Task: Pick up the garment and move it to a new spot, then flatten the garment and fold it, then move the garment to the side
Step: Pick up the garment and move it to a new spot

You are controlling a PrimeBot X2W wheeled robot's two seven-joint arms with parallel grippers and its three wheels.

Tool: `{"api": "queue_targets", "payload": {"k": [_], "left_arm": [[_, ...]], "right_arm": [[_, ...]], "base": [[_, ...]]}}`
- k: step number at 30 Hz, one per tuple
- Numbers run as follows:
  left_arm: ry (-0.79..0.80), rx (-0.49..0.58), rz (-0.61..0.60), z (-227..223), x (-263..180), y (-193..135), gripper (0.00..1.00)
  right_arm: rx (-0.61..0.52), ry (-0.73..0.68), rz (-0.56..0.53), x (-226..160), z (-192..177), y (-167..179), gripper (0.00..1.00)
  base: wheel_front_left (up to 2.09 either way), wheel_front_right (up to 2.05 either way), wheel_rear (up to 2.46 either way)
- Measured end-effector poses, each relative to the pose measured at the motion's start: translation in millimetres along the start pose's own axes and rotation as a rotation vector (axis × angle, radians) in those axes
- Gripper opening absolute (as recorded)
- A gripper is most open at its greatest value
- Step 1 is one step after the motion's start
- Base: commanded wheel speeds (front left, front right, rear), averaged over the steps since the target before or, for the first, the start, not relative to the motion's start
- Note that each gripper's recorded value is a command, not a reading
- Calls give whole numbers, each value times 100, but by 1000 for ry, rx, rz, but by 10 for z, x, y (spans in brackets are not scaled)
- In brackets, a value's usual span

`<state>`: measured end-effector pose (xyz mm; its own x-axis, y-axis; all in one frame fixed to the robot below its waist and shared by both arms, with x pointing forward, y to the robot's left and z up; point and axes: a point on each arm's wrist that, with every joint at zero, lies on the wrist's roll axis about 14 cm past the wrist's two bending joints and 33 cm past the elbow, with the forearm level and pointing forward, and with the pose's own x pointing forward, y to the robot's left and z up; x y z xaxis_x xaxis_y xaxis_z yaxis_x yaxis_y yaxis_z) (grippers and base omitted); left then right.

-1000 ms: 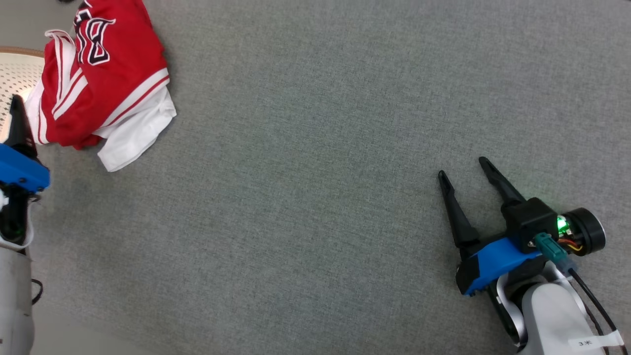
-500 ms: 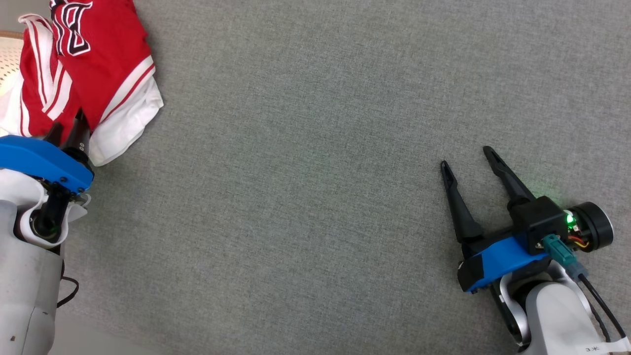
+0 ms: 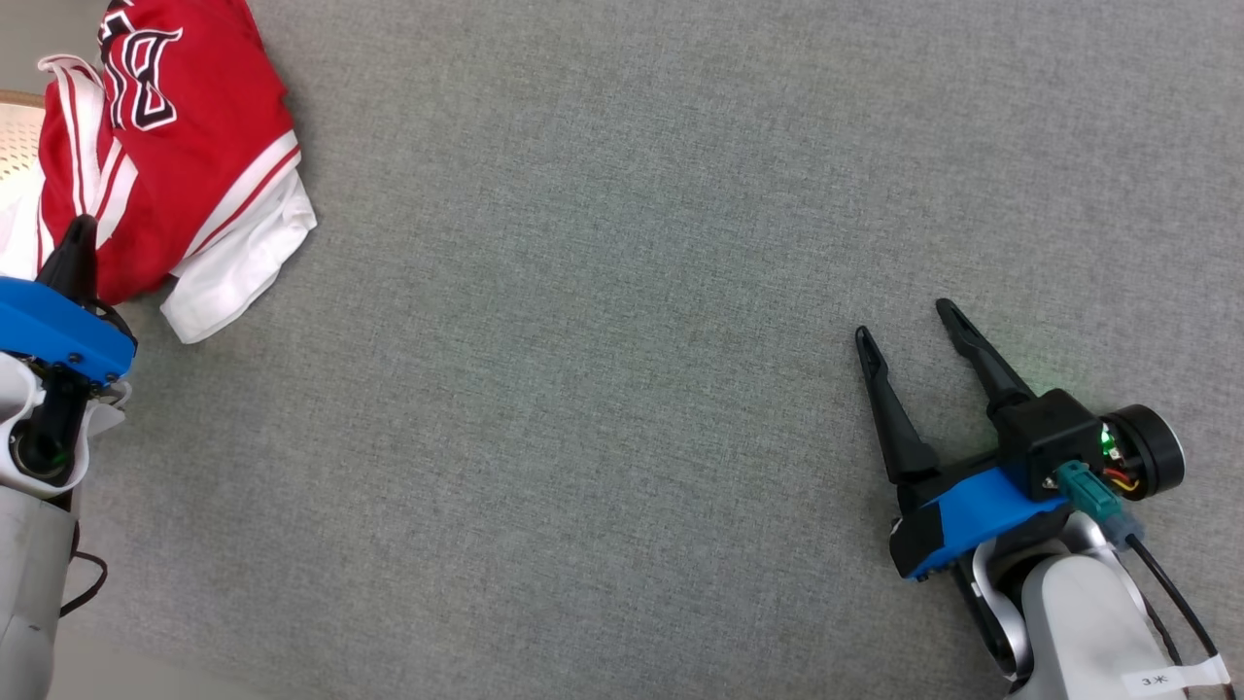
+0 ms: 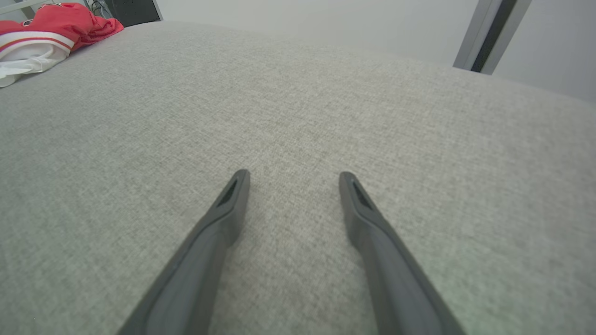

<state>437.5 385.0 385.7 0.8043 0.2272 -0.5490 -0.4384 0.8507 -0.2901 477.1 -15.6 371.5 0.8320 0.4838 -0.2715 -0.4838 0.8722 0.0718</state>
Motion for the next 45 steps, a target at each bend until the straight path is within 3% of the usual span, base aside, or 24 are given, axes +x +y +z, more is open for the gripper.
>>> {"api": "queue_targets", "payload": {"k": [26, 34, 35, 37, 45], "left_arm": [[0, 57, -7, -33, -78, 23, 0], [-113, 75, -48, 235, -161, -92, 0], [-146, 80, -58, 309, -178, -124, 25], [-199, 108, -87, 410, -215, -211, 100], [-323, 190, -242, 558, -388, -751, 100]], "right_arm": [[6, -19, -34, -77, 69, -104, 100], [2, -40, -53, -129, 167, -146, 100], [3, -46, -56, -140, 186, -152, 100], [8, -54, -65, -165, 222, -173, 100], [10, -130, -120, -296, 490, -324, 100]], "base": [[0, 0, 0], [0, 0, 0], [0, 0, 0], [0, 0, 0], [0, 0, 0]]}}
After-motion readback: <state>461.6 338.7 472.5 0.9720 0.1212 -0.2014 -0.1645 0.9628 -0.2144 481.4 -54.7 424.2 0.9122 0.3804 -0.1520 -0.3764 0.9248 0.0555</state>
